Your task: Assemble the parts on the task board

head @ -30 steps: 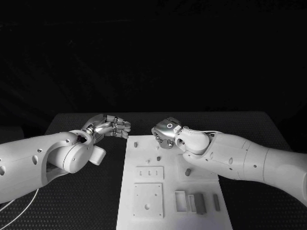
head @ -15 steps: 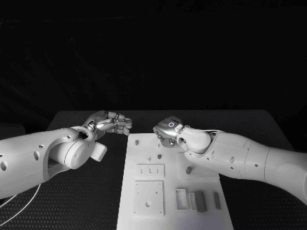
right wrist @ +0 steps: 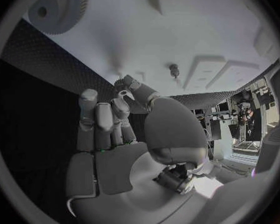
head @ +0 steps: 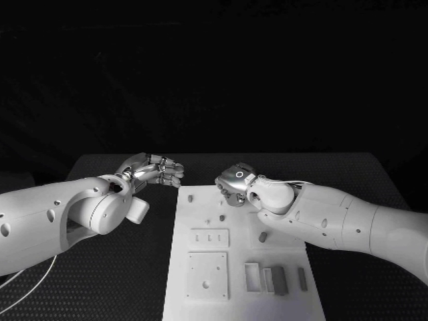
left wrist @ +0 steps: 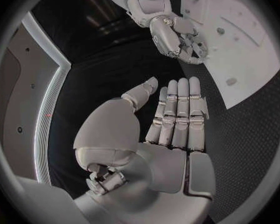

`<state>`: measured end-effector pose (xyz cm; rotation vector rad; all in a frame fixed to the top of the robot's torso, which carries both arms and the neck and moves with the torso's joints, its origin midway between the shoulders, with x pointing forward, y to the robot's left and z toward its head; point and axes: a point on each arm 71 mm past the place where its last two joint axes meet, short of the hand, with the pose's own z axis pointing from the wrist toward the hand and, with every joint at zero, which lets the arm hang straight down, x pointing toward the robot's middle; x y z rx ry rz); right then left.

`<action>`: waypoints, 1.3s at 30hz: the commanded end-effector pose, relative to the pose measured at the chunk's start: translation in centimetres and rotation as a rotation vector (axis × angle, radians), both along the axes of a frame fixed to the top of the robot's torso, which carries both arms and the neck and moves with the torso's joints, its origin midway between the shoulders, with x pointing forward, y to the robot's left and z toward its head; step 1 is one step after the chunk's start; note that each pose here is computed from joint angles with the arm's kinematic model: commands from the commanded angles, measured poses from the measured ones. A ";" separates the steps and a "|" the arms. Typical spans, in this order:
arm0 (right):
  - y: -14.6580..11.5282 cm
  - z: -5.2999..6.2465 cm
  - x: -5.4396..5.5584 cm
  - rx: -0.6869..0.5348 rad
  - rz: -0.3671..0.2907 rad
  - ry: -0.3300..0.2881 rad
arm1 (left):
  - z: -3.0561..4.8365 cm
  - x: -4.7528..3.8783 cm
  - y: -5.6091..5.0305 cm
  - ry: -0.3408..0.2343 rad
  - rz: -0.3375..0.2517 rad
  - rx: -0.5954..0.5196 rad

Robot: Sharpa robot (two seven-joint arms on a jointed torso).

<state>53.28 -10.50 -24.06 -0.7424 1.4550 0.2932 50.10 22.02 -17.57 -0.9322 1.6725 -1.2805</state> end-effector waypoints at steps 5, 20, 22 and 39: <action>0.3 -0.3 -0.2 -0.024 0.009 0.009 | 0.30 0.01 -0.3 -0.012 -0.016 -0.006; 0.5 -0.2 0.0 -0.015 0.006 -0.003 | 0.60 0.10 -0.4 -0.017 -0.018 -0.007; 0.5 -0.2 0.1 -0.018 0.004 -0.002 | 0.64 0.12 -0.4 -0.018 -0.018 -0.007; 0.3 -0.4 0.4 -0.034 -0.002 0.012 | 0.74 0.13 -0.4 -0.017 -0.023 -0.007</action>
